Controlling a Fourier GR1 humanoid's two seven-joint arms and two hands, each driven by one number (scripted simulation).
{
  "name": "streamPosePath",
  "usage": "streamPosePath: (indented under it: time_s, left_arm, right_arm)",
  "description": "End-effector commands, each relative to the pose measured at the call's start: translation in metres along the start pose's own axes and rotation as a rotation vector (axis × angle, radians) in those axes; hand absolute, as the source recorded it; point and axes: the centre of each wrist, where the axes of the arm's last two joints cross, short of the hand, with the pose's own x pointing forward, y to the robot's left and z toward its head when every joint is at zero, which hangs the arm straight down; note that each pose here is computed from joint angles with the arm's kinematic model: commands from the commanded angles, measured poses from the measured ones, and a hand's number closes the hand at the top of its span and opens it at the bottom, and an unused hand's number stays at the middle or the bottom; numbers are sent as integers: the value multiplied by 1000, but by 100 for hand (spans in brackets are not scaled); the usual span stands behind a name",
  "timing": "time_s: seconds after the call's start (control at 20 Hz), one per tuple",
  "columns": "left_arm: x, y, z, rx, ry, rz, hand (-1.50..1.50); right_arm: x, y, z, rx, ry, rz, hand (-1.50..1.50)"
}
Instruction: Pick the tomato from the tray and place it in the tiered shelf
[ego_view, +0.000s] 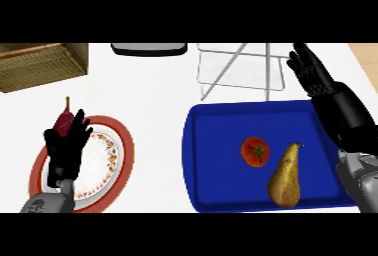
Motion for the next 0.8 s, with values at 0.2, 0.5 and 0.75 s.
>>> streamPosePath:
  time_s: [0.2, 0.5, 0.75]
  left_arm:
    - [-2, 23, 2, -86, 105, 51, 0]
    - [-6, 9, 11, -214, 171, 69, 0]
    - [-4, 9, -2, -205, 167, 68, 0]
  right_arm:
    - [-36, -98, 43, -108, -264, -25, 150]
    - [-119, -137, 95, -207, 112, 53, -150]
    - [-136, -156, 101, -14, -4, 45, -150]
